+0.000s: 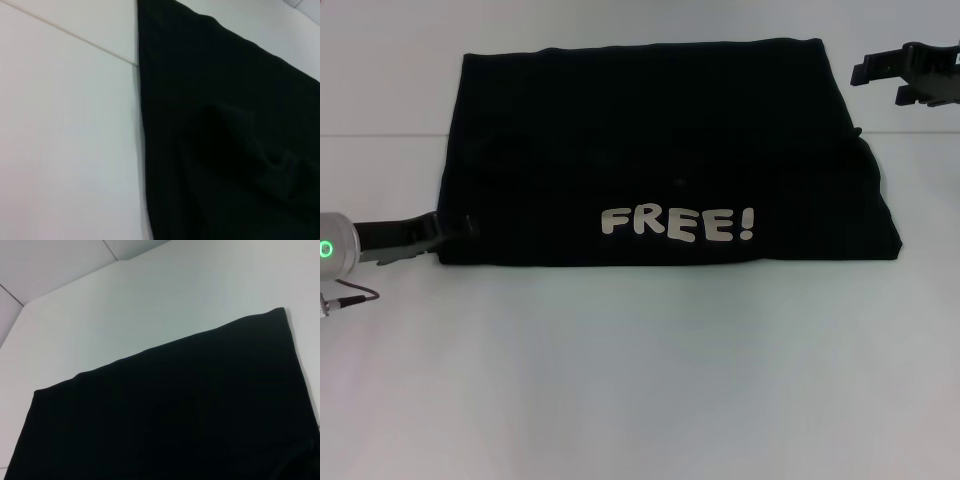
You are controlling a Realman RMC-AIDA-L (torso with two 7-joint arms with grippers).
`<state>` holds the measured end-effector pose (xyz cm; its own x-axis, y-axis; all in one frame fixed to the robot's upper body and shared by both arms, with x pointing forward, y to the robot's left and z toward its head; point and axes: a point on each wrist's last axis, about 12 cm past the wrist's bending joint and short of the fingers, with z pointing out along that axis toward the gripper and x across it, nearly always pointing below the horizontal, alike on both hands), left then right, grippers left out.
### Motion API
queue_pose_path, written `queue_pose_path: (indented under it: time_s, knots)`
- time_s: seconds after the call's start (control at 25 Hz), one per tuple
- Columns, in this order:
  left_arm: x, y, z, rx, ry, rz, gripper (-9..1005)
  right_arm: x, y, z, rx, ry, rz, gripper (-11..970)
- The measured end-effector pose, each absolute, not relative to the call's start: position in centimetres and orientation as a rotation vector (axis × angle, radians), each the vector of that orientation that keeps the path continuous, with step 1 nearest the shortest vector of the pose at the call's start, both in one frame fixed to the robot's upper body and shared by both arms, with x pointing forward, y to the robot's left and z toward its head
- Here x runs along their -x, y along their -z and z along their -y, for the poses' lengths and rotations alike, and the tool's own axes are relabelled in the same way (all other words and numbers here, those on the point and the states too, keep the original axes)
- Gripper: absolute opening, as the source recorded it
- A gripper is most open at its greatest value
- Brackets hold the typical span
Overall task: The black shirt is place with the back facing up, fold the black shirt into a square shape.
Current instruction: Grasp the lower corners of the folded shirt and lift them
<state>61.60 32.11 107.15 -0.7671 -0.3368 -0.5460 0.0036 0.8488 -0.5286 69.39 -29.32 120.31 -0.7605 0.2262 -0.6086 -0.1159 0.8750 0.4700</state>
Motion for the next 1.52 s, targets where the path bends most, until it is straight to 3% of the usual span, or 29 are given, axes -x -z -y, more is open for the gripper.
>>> queue_pose_path:
  time_s: [0.84,1.28,1.52]
  knots:
    - [-62.0,-107.0,-30.1,0.167,0.675,-2.414,668,-69.3,-120.2,29.6,-0.094,-0.643,-2.343,803]
    - [-62.0,-107.5,-30.2,0.153,0.702,-2.421,220,-68.8,-120.0,29.9,-0.067,-0.649,-2.374,802]
    - [-62.3,-109.3,-30.3,0.11,0.834,-2.42,60,-67.1,-118.6,31.2,0.079,-0.593,-2.479,801]
